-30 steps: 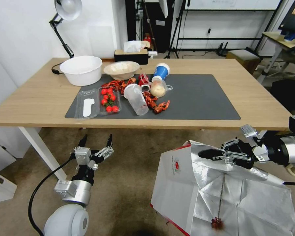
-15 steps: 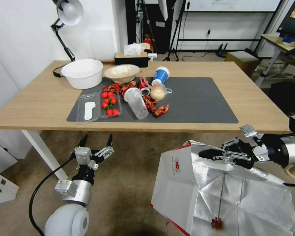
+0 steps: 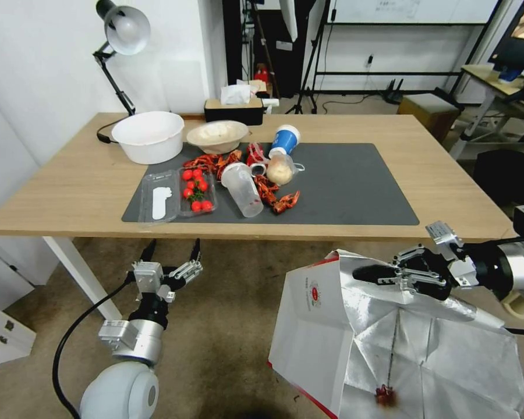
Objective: Pick up the food delivery bag from the floor and place it on the table.
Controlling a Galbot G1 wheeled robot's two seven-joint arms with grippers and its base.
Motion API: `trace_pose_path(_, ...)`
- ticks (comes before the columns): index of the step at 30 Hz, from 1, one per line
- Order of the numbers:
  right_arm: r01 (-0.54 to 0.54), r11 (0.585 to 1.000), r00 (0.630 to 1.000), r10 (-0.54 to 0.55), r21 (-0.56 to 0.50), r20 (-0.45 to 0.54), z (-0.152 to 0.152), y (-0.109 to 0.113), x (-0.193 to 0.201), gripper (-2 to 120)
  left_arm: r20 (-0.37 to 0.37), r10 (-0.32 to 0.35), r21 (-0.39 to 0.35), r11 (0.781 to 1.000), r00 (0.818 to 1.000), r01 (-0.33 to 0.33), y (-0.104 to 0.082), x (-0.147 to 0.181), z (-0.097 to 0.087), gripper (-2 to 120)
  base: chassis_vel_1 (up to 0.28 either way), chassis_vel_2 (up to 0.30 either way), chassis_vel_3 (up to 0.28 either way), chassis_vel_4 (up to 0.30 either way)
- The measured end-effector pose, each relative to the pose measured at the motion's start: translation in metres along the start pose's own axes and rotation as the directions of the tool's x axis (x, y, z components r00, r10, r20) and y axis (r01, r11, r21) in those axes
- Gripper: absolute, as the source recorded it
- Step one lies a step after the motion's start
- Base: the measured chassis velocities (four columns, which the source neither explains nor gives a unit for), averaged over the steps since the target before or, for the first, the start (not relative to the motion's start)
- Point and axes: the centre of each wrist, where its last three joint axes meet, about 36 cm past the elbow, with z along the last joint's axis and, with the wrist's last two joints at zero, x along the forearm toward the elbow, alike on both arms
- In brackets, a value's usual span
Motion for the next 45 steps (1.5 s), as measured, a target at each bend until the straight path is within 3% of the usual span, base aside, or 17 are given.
trace_pose_path(45,0.007,1.000,1.000,-0.007,0.001,0.001,0.0008,0.0023,-0.0028,0,-0.001,-0.001,-0.004,1.000,1.000,0.001,-0.0015,0.0037,-0.0007,100,0.000,0.000,0.000,0.000)
